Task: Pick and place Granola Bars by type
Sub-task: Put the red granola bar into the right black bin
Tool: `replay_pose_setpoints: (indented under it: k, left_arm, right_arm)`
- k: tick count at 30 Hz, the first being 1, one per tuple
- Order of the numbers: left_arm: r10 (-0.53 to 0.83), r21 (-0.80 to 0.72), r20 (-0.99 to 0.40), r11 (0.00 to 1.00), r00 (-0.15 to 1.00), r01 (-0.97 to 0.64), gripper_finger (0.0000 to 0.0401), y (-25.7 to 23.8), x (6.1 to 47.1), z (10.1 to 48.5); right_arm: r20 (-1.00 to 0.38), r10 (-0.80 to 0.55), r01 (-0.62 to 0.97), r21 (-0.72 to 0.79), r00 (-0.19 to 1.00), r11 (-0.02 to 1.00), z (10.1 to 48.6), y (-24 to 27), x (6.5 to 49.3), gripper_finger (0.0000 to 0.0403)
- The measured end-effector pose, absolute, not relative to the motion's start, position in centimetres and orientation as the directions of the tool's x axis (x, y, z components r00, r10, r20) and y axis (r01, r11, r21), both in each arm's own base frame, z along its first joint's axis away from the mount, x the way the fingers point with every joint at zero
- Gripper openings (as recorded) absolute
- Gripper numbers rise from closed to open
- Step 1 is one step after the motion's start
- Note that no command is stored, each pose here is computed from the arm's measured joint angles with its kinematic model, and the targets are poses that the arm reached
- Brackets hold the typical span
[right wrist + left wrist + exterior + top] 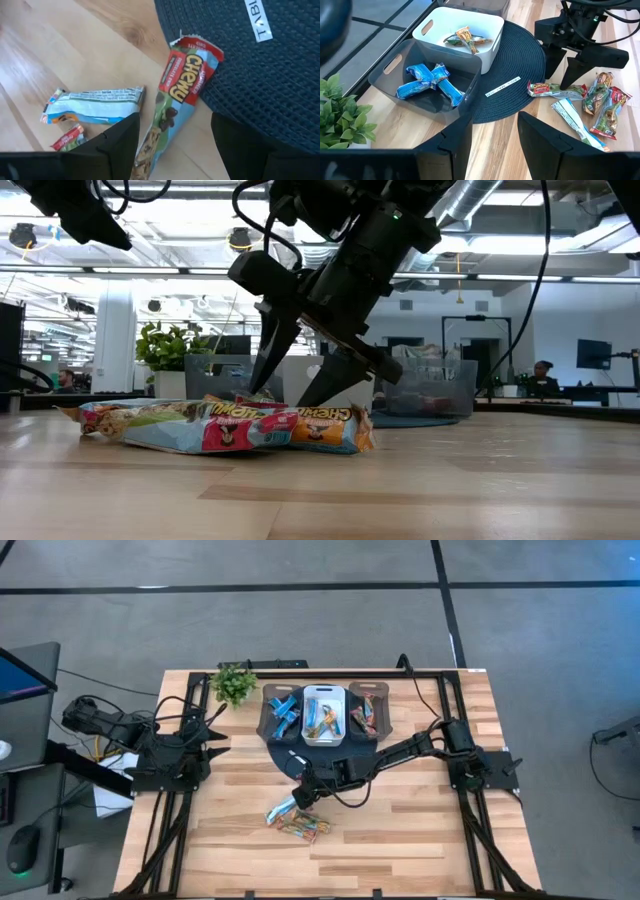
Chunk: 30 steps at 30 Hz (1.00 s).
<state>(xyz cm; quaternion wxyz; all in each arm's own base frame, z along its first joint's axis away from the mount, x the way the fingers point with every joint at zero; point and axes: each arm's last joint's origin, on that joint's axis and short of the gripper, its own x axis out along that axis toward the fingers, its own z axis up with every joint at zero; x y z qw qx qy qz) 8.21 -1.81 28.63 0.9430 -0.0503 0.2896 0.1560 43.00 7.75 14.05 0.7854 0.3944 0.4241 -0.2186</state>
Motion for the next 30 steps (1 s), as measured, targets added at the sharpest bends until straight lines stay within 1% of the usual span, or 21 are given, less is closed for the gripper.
replay_pose_setpoints:
  k: [7,12,17,21,30]
  left_arm:
    - [0.266,-0.002,-0.564,0.946,0.782,-0.323,0.0153,-1.8,8.2,28.6]
    - [0.266,-0.002,-0.564,0.946,0.782,-0.324,0.0153,-1.8,8.2,28.6]
    - [0.268,-0.001,-0.563,0.946,0.782,-0.325,0.0153,-1.8,8.2,28.6]
    - [0.268,-0.001,-0.563,0.946,0.782,-0.325,0.0153,-1.8,8.2,28.6]
    - [0.268,-0.001,-0.563,0.946,0.782,-0.325,0.0153,-1.8,8.2,28.6]
  right_arm:
    - [-0.841,-0.028,0.684,0.42,0.541,0.597,14.0,7.8,42.9,0.023]
    - [-0.82,-0.016,0.642,0.435,0.571,0.632,14.2,8.5,43.1,0.0219]
    - [-0.83,-0.022,0.656,0.423,0.557,0.626,14.1,8.7,42.9,0.0208]
    - [-0.825,-0.056,0.663,0.41,0.563,0.626,14.1,8.5,42.9,0.0199]
    - [-0.817,-0.051,0.651,0.419,0.575,0.633,14.2,9.0,43.0,0.0185]
